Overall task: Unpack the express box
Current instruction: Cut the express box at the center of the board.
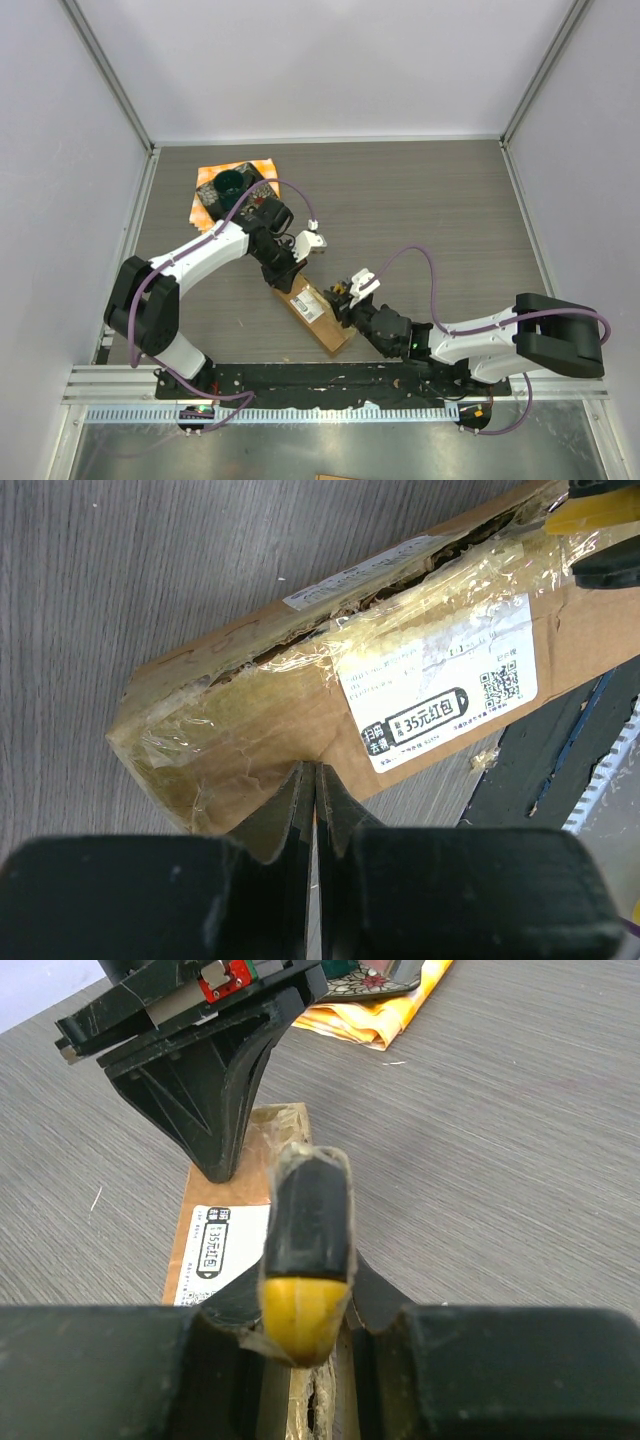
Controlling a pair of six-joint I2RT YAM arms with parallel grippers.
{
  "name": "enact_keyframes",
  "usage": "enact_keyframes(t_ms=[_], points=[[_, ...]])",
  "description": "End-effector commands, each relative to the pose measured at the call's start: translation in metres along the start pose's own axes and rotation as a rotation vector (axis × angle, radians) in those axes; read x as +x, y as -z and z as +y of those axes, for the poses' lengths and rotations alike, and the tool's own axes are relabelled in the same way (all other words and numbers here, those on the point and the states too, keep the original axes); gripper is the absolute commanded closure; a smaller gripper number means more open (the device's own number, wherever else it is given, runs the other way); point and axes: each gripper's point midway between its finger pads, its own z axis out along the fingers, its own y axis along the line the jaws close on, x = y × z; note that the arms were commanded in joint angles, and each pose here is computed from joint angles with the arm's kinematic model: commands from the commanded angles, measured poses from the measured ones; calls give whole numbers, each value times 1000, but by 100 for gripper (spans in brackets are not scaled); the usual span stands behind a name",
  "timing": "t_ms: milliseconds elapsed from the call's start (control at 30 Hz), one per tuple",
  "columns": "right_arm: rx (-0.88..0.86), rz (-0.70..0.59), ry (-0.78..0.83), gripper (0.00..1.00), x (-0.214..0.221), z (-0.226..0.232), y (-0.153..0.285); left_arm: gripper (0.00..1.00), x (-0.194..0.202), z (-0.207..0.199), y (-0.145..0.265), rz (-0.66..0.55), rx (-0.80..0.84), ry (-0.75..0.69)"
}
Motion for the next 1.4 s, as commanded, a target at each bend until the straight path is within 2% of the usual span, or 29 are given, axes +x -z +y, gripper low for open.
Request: enact_keyframes(t_ms=[0,800,1367], points=[[1,1,-14,99,0,-3,4,92,55,0,-19,203,9,60],[27,147,-43,99,40,-4,36,96,56,9,-21,219,-34,76],[64,182,-63,99,39,-4,67,97,70,17,-29,266,-59,72]])
